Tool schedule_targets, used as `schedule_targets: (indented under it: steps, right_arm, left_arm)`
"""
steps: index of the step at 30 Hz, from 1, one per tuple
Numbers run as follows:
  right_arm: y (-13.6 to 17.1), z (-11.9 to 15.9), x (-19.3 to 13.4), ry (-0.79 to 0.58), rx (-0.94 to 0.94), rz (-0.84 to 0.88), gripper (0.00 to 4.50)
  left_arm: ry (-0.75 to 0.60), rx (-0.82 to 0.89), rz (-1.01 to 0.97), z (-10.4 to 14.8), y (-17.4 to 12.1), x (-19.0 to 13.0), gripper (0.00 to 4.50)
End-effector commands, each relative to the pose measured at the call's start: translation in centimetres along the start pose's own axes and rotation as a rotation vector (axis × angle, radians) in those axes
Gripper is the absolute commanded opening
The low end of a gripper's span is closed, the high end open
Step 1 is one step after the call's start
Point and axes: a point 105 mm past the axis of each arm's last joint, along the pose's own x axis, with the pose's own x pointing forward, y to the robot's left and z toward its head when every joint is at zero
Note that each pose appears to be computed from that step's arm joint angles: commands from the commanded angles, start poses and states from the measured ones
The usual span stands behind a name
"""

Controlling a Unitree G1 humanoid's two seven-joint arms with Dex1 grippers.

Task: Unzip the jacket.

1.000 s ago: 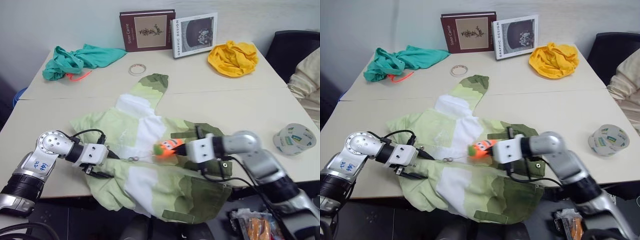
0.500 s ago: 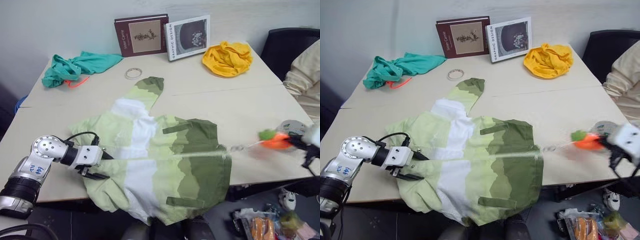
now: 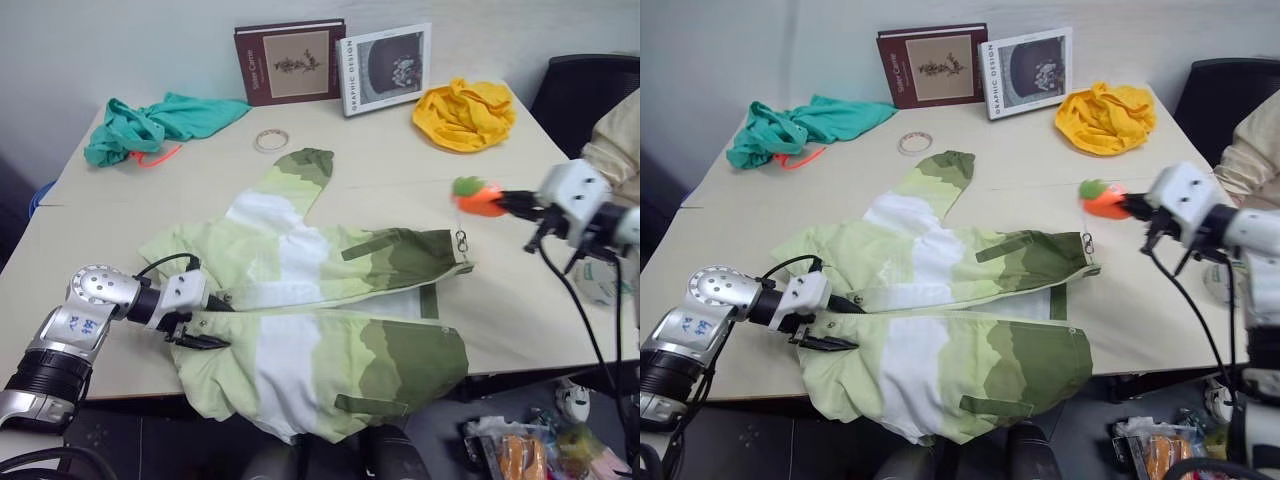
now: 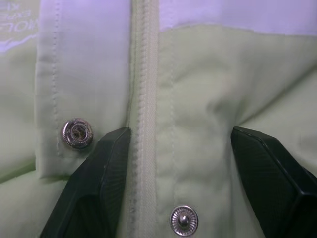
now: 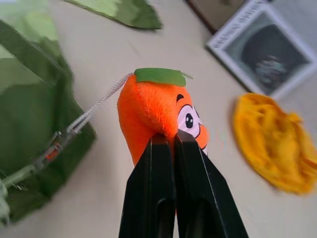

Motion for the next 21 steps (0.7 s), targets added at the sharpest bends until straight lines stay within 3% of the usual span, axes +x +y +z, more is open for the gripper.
schedule_targets:
  steps: [1, 4, 7, 12, 16, 21]
  right_arm:
    - [0.5, -0.5, 0.4, 0.046, 0.028, 0.113, 0.62]
    - [1.5, -0.5, -0.6, 0.08, 0.064, 0.216, 1.53]
    - [1.9, 0.2, -2.9, 0.089, 0.157, 0.277, 2.55]
    - [1.4, 2.8, -8.7, 0.059, 0.346, 0.298, 4.31]
    - [0.9, 3.1, -13.0, 0.079, 0.462, 0.269, 4.45]
    - [0.3, 3.1, -15.8, 0.043, 0.546, 0.188, 4.45]
  left_arm:
    - [-0.197, -0.06, 0.009, 5.4, 0.9, -2.3, 3.81]
    - [-0.265, -0.092, 0.019, 7.9, 1.2, -4.5, 4.5]
    - [-0.26, -0.084, 0.04, 8.9, 0.9, -6.7, 4.5]
    - [-0.112, -0.009, 0.125, 8.7, 0.0, -11.3, 4.5]
    - [0.008, -0.009, 0.159, 6.8, -1.4, -14.2, 4.5]
    - [0.028, -0.015, 0.198, 6.2, -2.4, -15.7, 4.5]
